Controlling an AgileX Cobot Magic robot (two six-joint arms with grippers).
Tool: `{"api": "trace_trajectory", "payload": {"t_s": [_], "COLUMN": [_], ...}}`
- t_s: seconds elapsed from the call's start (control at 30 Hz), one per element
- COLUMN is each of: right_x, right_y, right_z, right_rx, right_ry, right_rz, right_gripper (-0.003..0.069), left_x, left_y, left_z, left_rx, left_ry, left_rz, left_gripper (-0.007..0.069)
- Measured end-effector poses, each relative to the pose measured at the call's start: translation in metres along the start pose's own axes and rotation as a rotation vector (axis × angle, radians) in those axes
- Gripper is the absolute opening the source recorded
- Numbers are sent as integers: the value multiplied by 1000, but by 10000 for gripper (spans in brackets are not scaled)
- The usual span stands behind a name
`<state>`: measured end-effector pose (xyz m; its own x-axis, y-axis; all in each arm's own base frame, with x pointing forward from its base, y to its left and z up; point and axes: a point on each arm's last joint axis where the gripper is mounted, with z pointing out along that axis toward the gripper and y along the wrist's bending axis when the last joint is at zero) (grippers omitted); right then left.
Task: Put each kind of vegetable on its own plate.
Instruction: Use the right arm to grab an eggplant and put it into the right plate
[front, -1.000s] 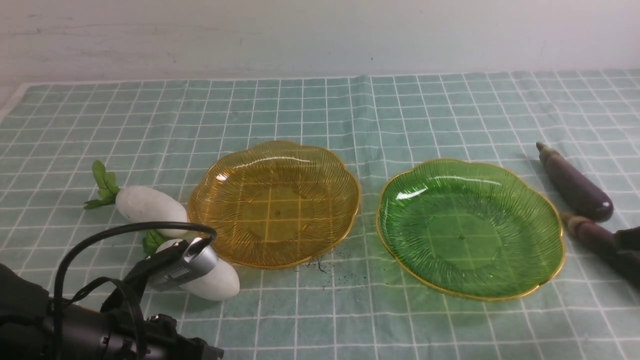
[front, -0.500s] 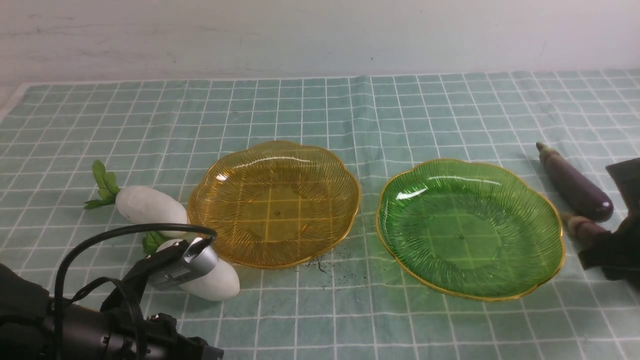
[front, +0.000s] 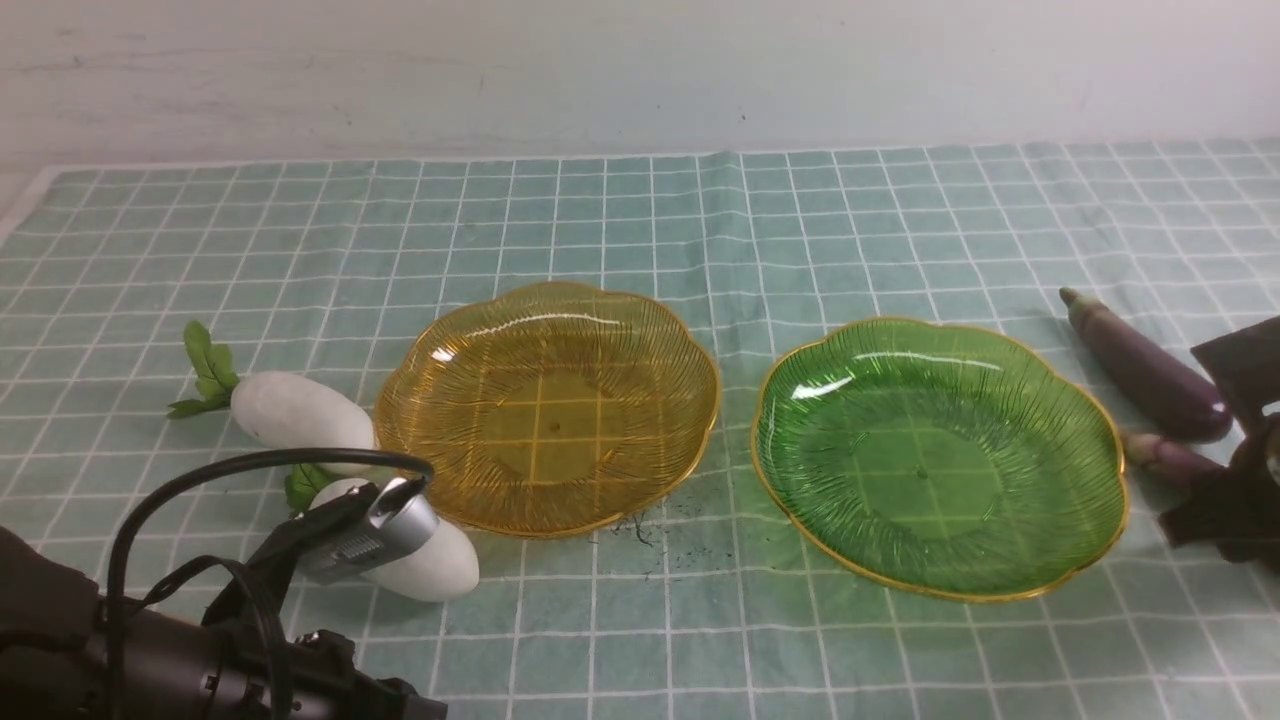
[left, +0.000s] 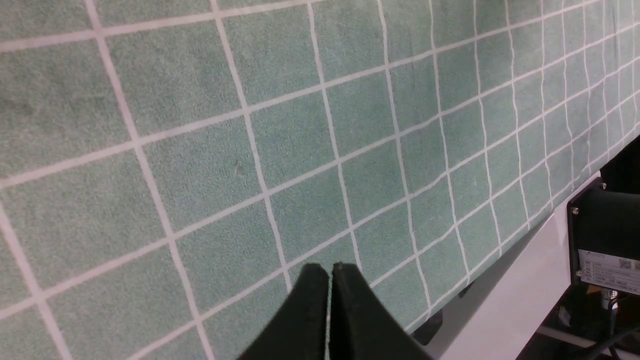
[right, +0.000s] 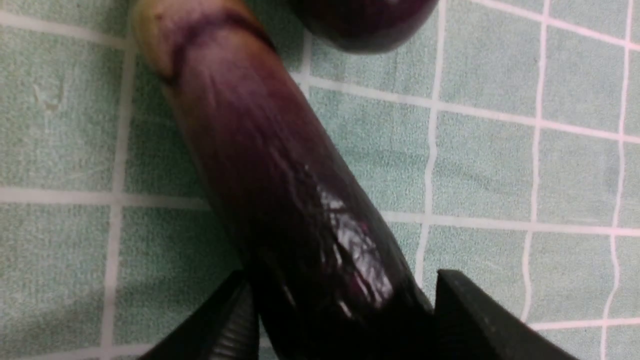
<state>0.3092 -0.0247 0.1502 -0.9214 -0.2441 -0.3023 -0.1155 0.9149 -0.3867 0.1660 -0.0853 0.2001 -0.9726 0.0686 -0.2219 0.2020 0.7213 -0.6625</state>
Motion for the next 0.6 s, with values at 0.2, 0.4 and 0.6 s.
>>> {"api": "trace_trajectory", "payload": {"t_s": [0.2, 0.4, 0.6], "right_x": [0, -3, -15], "right_y": [-2, -12, -30], "right_z": [-1, -10, -45], "right_rx": [17, 64, 89], "right_ry": [22, 146, 166], "right_rz": [1, 102, 170], "right_gripper": [408, 408, 407], "left_x": [0, 1, 2], "left_y": [0, -1, -1], "left_z": [0, 0, 0], "left_rx": [3, 12, 13], "left_ry": [4, 16, 17], "left_rz": [0, 0, 0], "left_gripper": [-7, -7, -7]}}
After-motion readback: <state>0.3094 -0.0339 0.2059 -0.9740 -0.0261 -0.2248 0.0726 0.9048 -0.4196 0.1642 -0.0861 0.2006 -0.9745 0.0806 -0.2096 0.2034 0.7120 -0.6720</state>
